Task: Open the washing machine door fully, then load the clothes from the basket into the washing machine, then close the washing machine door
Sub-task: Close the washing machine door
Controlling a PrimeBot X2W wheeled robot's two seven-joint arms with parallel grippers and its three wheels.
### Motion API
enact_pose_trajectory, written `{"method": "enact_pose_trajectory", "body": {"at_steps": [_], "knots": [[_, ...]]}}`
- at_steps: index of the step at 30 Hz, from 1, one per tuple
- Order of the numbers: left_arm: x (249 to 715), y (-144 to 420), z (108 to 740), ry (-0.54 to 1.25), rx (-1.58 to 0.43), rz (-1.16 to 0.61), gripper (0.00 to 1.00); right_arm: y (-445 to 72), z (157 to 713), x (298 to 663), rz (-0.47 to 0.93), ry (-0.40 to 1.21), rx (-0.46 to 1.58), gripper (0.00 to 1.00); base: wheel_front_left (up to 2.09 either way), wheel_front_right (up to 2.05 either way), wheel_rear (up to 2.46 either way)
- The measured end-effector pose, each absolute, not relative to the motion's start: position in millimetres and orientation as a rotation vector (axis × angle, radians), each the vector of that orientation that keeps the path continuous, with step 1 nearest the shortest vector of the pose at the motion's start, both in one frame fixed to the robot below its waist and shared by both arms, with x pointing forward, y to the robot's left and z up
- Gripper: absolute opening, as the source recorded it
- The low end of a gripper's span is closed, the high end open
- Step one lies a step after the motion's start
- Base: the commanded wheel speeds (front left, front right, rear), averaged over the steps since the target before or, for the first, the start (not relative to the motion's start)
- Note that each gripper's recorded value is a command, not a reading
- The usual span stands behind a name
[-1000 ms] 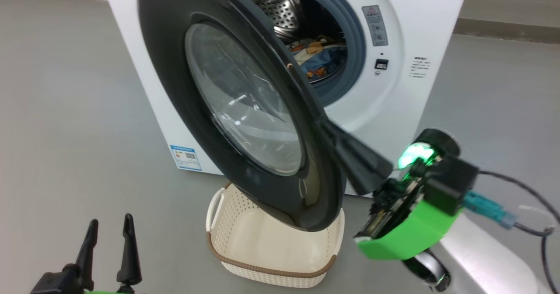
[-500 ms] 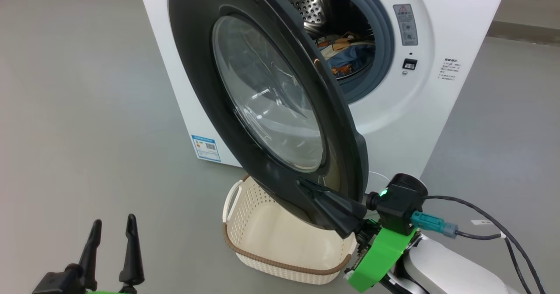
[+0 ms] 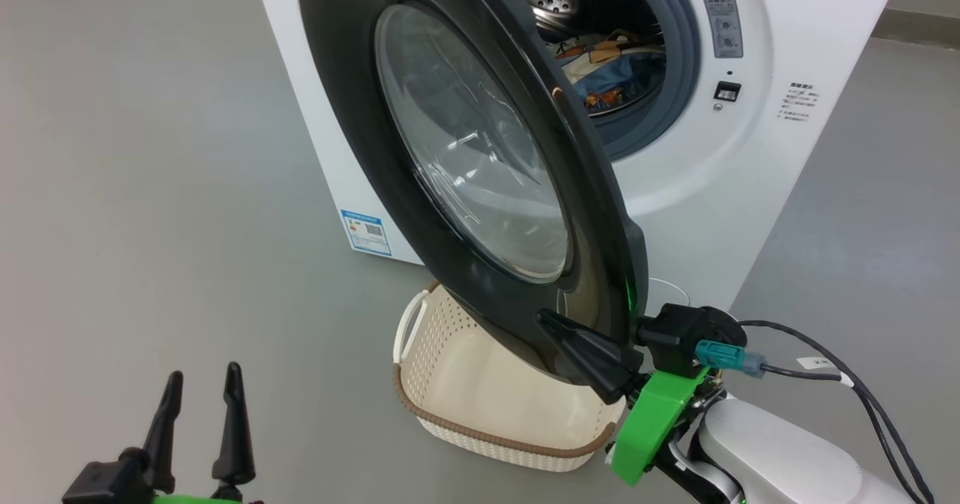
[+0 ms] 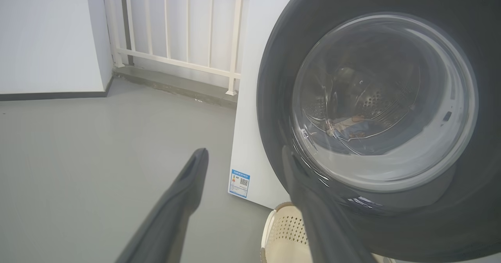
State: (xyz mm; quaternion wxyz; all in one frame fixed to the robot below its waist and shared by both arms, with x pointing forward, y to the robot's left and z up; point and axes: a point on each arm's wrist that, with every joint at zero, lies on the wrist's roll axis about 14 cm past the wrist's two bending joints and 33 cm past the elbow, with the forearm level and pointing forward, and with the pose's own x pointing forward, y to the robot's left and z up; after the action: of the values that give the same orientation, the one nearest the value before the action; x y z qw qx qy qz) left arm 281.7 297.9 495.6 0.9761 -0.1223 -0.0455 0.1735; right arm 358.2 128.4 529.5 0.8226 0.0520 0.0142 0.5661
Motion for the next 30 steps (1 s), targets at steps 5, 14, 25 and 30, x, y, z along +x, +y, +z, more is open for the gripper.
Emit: {"method": "enact_pose_trajectory", "body": {"at_steps": [5,14,25,30], "knots": [[280.0,298.8,495.6,-0.089,-0.242,0.354,1.0,124.5,507.2,365.5,1.181,0.096,0.083,0.0,0.0,0.0,0.0],[275.0,303.3,494.6,-0.088,-0.245,0.374,1.0,119.6,493.0,375.9,1.157,0.143,0.071,0.0,0.0,0.0,0.0],[282.1,300.5,490.0,-0.066,-0.242,0.369,1.0,97.3,496.9,415.5,1.063,0.124,0.084,0.0,0.0,0.0,0.0],[292.5,297.8,489.0,-0.057,-0.238,0.359,1.0,82.1,504.6,446.7,1.001,0.093,0.091,0.0,0.0,0.0,0.0]]}}
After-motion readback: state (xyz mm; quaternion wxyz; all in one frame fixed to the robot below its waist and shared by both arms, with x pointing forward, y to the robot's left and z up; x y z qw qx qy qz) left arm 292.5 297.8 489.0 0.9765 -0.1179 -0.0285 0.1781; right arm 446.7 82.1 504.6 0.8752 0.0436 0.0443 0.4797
